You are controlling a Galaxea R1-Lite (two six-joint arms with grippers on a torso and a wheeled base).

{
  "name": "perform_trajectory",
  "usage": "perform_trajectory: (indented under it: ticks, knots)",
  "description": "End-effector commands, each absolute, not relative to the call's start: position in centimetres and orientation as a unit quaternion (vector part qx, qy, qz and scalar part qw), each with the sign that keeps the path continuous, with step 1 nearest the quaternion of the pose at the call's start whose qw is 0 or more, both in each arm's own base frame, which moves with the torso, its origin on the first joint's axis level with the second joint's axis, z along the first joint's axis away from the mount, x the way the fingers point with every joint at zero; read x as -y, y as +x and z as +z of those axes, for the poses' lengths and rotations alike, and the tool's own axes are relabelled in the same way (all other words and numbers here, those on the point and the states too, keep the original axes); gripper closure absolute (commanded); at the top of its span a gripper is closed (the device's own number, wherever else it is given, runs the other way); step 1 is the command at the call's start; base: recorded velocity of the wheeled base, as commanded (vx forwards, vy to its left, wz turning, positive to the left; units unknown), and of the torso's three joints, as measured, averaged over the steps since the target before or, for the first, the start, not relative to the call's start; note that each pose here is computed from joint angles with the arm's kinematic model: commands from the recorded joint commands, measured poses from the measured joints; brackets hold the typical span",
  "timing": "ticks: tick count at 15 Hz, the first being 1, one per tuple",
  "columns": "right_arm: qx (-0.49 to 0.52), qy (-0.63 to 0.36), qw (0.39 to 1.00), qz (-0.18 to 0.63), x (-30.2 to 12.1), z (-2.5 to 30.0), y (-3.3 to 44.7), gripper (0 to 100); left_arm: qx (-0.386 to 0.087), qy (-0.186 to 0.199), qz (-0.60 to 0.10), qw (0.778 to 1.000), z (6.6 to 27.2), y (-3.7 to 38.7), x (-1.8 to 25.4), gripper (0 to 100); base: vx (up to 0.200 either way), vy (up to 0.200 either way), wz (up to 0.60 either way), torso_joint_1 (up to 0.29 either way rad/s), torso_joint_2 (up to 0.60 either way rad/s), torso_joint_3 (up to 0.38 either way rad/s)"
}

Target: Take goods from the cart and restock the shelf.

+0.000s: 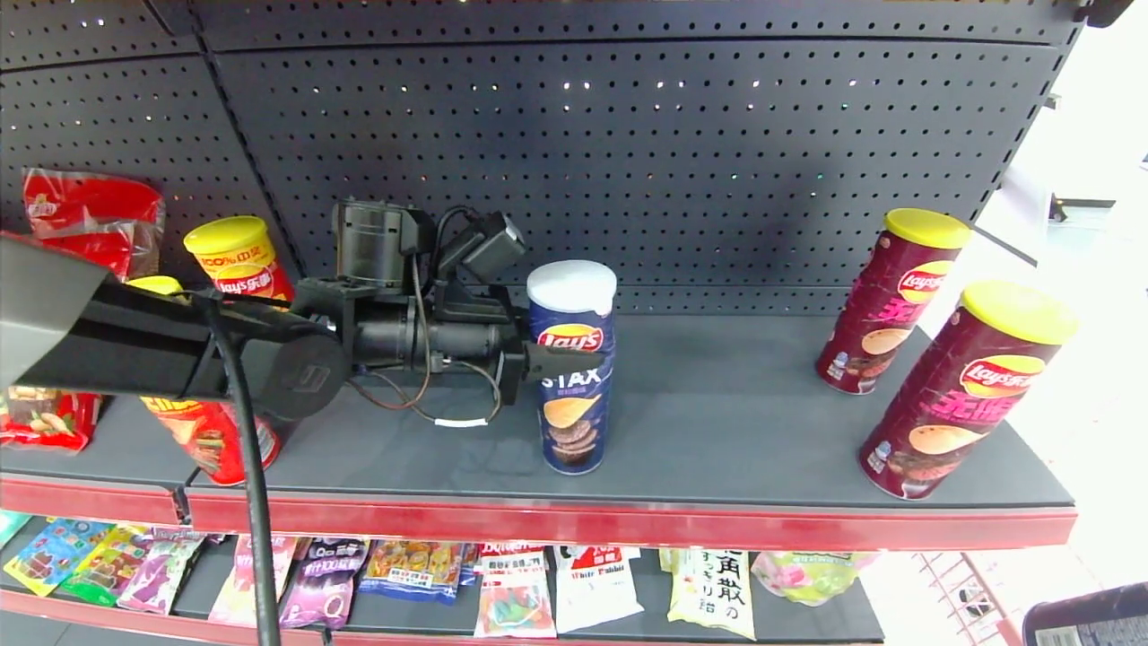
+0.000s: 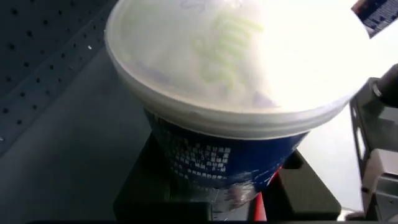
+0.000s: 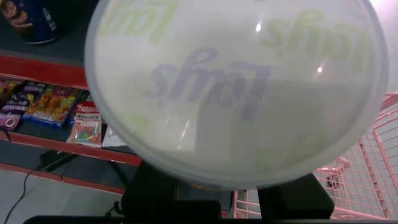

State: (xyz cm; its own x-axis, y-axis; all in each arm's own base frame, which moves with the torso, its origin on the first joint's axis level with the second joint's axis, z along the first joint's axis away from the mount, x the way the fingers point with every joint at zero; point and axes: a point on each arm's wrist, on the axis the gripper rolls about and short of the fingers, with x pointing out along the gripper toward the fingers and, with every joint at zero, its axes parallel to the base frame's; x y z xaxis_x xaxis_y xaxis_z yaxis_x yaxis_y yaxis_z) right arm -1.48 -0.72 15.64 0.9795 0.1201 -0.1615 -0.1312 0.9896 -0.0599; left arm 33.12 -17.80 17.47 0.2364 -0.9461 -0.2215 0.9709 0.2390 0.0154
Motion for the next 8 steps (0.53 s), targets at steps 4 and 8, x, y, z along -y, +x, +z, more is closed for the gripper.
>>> perform_trajectory:
  ticks: [4,8]
  knots:
    - [-0.079,-0.035,0.994,0.063,0.72,15.63,-1.47,100,-0.089,0.072,-0.617,0.778,17.61,31.70,17.13,100,0.000,0.000,0.00,0.000,0.00,0.000]
    - [-0.078,-0.035,0.994,0.063,0.73,15.67,-1.50,100,-0.088,0.072,-0.619,0.777,17.72,31.42,17.00,100,0.000,0.000,0.00,0.000,0.00,0.000]
